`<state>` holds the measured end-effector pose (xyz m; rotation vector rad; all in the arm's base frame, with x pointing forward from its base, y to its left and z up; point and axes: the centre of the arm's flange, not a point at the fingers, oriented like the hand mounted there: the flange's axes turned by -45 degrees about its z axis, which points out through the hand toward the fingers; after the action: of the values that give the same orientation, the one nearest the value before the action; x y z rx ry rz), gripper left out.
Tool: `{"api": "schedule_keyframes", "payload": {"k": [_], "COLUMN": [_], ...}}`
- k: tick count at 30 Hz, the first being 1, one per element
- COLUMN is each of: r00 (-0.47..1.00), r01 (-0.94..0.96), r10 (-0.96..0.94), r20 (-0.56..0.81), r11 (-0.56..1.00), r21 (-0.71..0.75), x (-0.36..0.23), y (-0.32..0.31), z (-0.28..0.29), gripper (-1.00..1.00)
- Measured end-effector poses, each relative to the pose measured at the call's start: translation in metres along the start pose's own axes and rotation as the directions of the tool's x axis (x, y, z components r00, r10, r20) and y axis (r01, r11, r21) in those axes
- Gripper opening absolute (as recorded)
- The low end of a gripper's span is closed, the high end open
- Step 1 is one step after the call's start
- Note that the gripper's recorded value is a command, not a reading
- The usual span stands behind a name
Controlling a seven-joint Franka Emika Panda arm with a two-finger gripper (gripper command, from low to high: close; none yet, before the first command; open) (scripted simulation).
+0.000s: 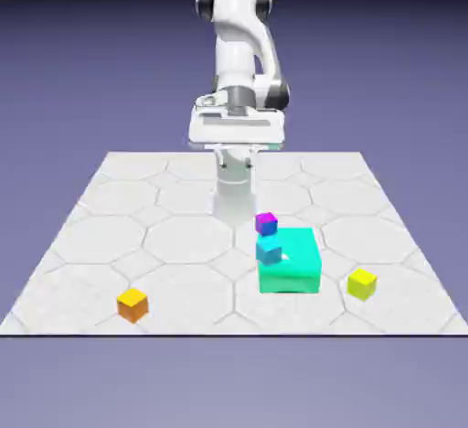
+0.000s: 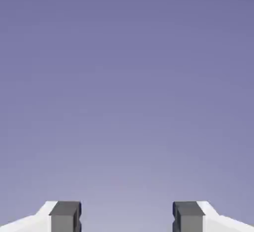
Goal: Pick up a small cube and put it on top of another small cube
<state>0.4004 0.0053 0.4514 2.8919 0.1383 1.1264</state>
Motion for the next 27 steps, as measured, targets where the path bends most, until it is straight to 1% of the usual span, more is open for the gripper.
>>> {"api": "schedule_keyframes", "payload": {"k": [6, 12, 16, 20, 27], "r00": [0.942, 0.777, 0.619, 0.434, 0.078], "r01": [0.205, 0.379, 0.467, 0.531, 0.573], "r10": [-0.199, -0.357, -0.433, -0.483, -0.501], "r20": [0.271, 0.519, 0.655, 0.761, 0.862], "r11": [0.979, 0.923, 0.874, 0.819, 0.730], "r21": [0.007, 0.069, 0.136, 0.218, 0.372], "x": [0.009, 0.003, -0.008, -0.024, -0.062], "y": [0.004, 0.018, 0.032, 0.048, 0.085], "z": [0.065, 0.131, 0.175, 0.216, 0.284], "gripper": [0.00, 0.00, 0.00, 0.00, 0.00]}}
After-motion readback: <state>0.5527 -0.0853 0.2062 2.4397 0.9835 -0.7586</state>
